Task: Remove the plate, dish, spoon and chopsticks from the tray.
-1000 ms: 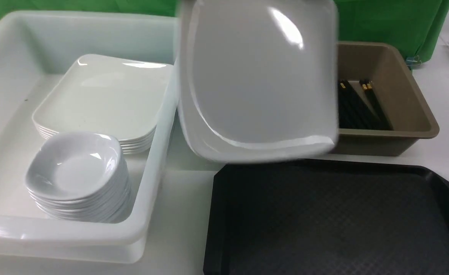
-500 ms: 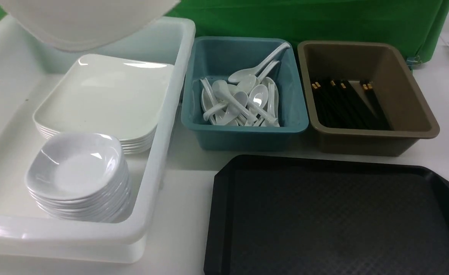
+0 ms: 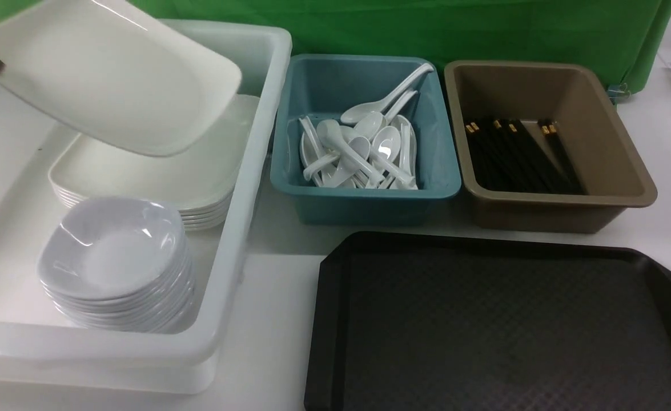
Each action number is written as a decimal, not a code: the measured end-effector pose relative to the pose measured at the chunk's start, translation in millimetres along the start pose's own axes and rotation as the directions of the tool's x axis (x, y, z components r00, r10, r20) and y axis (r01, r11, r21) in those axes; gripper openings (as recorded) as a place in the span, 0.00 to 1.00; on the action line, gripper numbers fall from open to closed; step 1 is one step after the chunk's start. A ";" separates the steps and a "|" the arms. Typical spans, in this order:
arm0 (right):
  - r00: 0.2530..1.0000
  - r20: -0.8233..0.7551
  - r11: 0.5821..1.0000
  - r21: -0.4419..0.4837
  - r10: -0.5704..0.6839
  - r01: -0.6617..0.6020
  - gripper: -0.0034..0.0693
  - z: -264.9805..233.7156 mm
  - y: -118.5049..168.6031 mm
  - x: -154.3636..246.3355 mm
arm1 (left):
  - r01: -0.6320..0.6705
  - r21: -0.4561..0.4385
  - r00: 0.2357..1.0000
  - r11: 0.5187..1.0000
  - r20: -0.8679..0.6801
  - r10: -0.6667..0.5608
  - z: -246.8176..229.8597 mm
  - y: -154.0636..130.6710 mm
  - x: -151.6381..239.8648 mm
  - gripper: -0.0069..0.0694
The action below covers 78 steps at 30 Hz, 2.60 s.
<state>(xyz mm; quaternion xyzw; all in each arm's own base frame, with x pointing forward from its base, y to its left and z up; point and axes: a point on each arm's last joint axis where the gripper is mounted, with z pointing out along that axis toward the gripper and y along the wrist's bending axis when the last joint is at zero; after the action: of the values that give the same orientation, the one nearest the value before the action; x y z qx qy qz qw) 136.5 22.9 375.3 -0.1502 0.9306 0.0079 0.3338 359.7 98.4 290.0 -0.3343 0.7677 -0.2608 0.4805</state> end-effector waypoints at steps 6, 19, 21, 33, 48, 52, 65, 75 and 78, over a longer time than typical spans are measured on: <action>1.000 0.000 1.000 0.000 0.021 -0.021 0.38 0.0 0.0 0.0 | 0.008 -0.050 0.999 0.999 -0.043 -0.010 26.7 7.9 19.6 0.13; 1.000 0.000 1.000 0.000 0.030 -0.030 0.38 0.0 0.0 0.0 | -0.094 -0.108 0.990 0.990 -0.116 0.081 35.3 21.4 28.3 0.36; 0.999 0.000 0.999 0.000 0.034 -0.034 0.38 0.0 0.0 0.0 | -0.136 -0.108 0.984 0.985 -0.129 0.121 33.0 20.6 28.1 0.47; 0.996 -0.021 0.997 -0.002 0.083 -0.083 0.38 0.0 0.3 1.9 | -0.325 -0.116 0.939 0.938 -0.156 0.306 -5.4 -3.7 18.8 0.77; 0.998 -0.014 0.998 -0.002 0.064 -0.064 0.36 -5.7 0.1 -0.4 | -0.433 -0.033 0.865 0.901 -0.296 0.405 -30.5 -19.0 29.1 0.56; 0.990 0.137 0.999 0.016 0.045 -0.047 0.23 -30.8 -0.8 -8.6 | -0.523 0.100 0.815 0.846 -0.233 0.531 -56.7 -58.1 37.4 0.20; 0.289 0.956 0.987 0.094 -0.053 -0.130 0.08 -122.9 15.8 90.9 | -0.718 0.577 0.555 0.390 0.135 0.821 -246.3 -163.7 126.9 0.09; 0.125 0.989 0.984 0.097 -0.079 -0.148 0.09 -93.1 19.2 118.6 | -0.718 0.554 0.599 0.421 0.183 0.780 -295.3 -76.8 165.3 0.09; 0.116 0.990 0.984 0.097 -0.080 -0.149 0.10 -94.1 19.2 118.7 | -0.681 0.545 0.656 0.489 0.158 0.738 -291.5 -43.5 183.9 0.09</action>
<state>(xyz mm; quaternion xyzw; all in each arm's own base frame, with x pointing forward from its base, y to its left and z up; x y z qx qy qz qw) -14.0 -2.1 372.8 -0.0558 0.4728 0.0332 0.8788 47.4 -46.9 335.0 0.1818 0.7457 -0.2681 0.5823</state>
